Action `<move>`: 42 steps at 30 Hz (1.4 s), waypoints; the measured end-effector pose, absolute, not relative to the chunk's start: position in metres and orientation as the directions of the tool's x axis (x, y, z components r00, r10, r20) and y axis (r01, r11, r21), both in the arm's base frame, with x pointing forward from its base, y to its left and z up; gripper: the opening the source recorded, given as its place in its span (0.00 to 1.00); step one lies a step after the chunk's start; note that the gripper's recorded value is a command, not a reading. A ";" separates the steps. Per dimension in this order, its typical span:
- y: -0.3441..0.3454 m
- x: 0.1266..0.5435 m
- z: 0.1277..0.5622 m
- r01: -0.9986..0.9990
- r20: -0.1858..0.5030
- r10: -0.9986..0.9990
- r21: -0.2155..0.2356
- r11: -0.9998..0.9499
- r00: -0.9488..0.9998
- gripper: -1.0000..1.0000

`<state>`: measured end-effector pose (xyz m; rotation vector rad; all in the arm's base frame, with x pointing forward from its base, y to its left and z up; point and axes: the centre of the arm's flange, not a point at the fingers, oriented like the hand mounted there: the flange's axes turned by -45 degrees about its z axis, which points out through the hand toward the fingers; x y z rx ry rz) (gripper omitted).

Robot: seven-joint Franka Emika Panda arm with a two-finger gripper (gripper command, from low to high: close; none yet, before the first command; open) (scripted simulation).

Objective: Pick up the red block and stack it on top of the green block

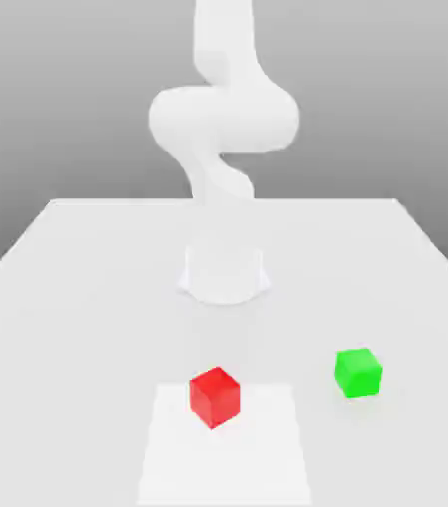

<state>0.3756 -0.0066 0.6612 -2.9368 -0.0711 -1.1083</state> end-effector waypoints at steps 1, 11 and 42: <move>-0.009 0.388 0.636 0.070 0.631 0.070 0.025 -0.997 0.773 0.50; -0.011 0.424 0.387 0.371 0.298 0.374 0.068 -0.926 0.878 0.50; 0.036 0.352 0.215 0.730 0.003 0.730 -0.006 -0.683 0.683 0.00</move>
